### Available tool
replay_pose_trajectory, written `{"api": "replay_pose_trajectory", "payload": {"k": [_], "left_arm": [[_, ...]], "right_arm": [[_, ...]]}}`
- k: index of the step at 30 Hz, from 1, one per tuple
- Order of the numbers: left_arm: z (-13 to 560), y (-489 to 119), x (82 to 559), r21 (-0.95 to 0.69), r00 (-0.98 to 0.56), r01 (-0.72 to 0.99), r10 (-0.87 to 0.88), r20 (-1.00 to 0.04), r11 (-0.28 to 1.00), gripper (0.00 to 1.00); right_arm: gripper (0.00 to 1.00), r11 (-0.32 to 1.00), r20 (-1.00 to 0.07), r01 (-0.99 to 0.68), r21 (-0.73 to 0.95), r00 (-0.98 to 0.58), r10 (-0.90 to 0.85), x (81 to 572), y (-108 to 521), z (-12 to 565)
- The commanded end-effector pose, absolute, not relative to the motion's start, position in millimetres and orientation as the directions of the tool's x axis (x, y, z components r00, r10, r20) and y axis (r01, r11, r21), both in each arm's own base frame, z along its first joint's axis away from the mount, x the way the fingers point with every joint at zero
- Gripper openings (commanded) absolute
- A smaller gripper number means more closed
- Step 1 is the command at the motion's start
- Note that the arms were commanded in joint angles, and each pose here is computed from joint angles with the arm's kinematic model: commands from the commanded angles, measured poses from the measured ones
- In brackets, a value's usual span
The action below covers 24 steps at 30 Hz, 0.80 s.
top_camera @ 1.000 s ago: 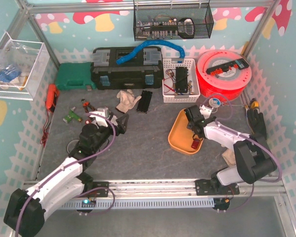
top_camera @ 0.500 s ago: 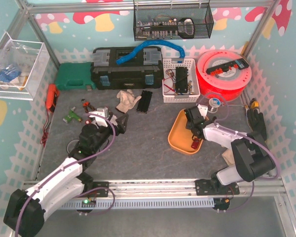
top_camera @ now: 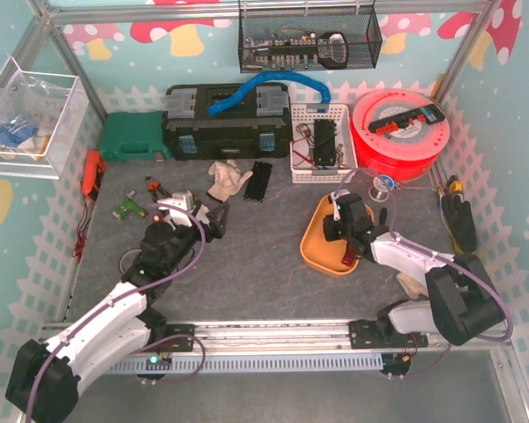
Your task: Install the large spring
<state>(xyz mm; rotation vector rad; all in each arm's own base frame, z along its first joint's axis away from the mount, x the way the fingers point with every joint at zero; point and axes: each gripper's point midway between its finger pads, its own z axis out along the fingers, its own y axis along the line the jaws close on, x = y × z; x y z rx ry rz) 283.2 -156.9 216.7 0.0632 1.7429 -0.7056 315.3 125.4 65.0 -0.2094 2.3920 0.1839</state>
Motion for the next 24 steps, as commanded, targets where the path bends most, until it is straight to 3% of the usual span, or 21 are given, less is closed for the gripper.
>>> {"api": "replay_pose_trajectory", "payload": {"k": [1, 6, 14, 24], "left_arm": [[215.5, -154.7, 281.4, -0.404, -0.291, 0.395, -0.305, -0.907, 0.825, 0.99], [214.5, -154.5, 281.8, -0.404, -0.293, 0.392, -0.304, -0.907, 0.826, 0.99], [212.8, -154.7, 282.5, -0.4, -0.296, 0.39, -0.299, -0.907, 0.829, 0.99], [215.4, -154.2, 281.4, -0.397, -0.287, 0.393, -0.3, -0.91, 0.829, 0.99]], "right_arm": [[0.25, 0.954, -0.707, -0.287, 0.085, -0.692, -0.145, 317.1, 140.4, 68.3], [0.32, 0.964, -0.703, -0.26, 0.052, -0.695, -0.15, 316.0, 139.0, 53.5], [0.41, 0.976, -0.78, -0.207, 0.061, -0.621, -0.083, 313.6, 130.5, 56.4], [0.43, 0.97, -0.832, -0.223, 0.095, -0.553, -0.045, 309.1, 130.9, 54.3]]}}
